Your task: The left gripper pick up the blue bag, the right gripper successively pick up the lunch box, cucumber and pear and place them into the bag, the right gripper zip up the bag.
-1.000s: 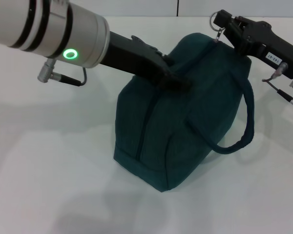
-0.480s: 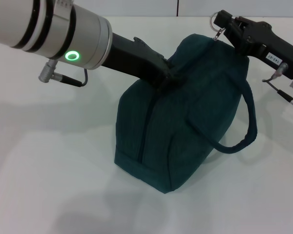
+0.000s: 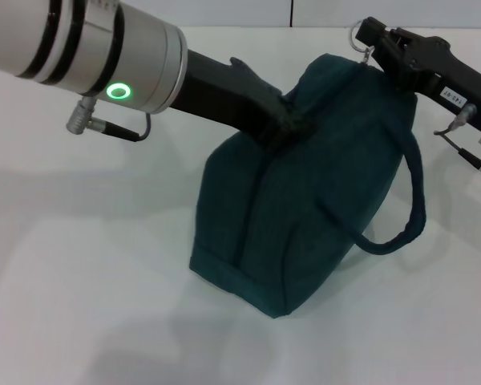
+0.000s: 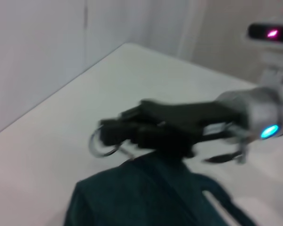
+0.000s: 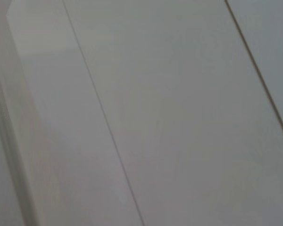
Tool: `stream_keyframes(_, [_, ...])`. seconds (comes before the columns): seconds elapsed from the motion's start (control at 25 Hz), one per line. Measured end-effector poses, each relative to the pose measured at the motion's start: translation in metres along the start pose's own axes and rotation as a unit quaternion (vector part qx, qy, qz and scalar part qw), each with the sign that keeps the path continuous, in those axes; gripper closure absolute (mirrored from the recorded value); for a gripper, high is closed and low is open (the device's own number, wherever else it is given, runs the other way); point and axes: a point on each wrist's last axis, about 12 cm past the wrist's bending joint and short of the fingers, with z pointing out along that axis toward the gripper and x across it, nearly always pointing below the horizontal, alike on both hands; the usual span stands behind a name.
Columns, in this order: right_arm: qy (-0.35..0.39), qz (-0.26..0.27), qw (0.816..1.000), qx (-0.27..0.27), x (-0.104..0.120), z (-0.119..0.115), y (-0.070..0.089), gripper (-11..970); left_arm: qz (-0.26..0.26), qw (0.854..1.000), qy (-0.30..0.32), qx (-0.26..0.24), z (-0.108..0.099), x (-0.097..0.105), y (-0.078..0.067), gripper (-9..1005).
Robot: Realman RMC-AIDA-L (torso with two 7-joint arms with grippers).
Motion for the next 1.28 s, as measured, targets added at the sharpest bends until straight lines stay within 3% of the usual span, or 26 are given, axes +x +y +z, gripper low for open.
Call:
stream_keyframes(0.52, [0.054, 0.022, 0.992, 0.112, 0.024, -0.026, -0.023, 803, 0.025, 0.998, -0.048, 0.040, -0.010, -0.007, -0.006, 938])
stream_keyframes(0.92, [0.067, 0.025, 0.990, 0.121, 0.029, -0.027, -0.024, 799, 0.026, 0.997, -0.054, 0.044, -0.007, -0.005, -0.003, 935])
stream_keyframes(1.28, [0.021, 0.050, 0.990, 0.126, 0.025, -0.042, -0.022, 795, -0.003, 0.996, -0.078, 0.041, -0.012, 0.007, 0.014, 916])
